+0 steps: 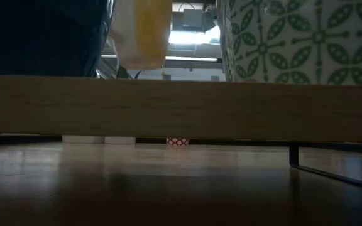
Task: Place coffee mugs
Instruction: Put the yellow mug on the shelf
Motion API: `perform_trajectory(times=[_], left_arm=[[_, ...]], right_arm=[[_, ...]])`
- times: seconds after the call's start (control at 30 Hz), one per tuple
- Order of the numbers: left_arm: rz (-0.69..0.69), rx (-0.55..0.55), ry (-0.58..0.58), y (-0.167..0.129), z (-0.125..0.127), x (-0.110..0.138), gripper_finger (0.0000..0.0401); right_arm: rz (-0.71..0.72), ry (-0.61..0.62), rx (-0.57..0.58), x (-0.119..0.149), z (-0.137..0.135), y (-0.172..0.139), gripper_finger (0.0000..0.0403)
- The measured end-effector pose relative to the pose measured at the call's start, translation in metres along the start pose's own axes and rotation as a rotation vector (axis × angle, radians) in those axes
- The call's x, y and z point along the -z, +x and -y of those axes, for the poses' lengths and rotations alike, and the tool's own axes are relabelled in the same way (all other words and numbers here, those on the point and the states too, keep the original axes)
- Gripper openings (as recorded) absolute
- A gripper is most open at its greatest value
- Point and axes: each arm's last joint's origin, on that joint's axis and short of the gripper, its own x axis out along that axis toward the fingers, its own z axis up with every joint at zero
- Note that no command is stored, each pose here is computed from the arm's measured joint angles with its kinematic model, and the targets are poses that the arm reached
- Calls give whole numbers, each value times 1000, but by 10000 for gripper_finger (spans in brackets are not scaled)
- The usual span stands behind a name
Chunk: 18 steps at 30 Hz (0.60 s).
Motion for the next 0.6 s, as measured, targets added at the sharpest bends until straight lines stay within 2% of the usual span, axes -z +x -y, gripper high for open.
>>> perform_trajectory(times=[0.1,0.2,0.37,0.6], left_arm=[[49,-20,-44,5,5,1,6],[16,-40,-64,16,11,12,6],[30,45,-147,31,28,21,5],[-32,79,-143,36,45,39,5]], right_arm=[[0,13,0,0,0,0,0],[0,16,0,0,0,0,0],[6,17,-26,0,-1,0,0],[6,14,-26,0,-1,0,0]])
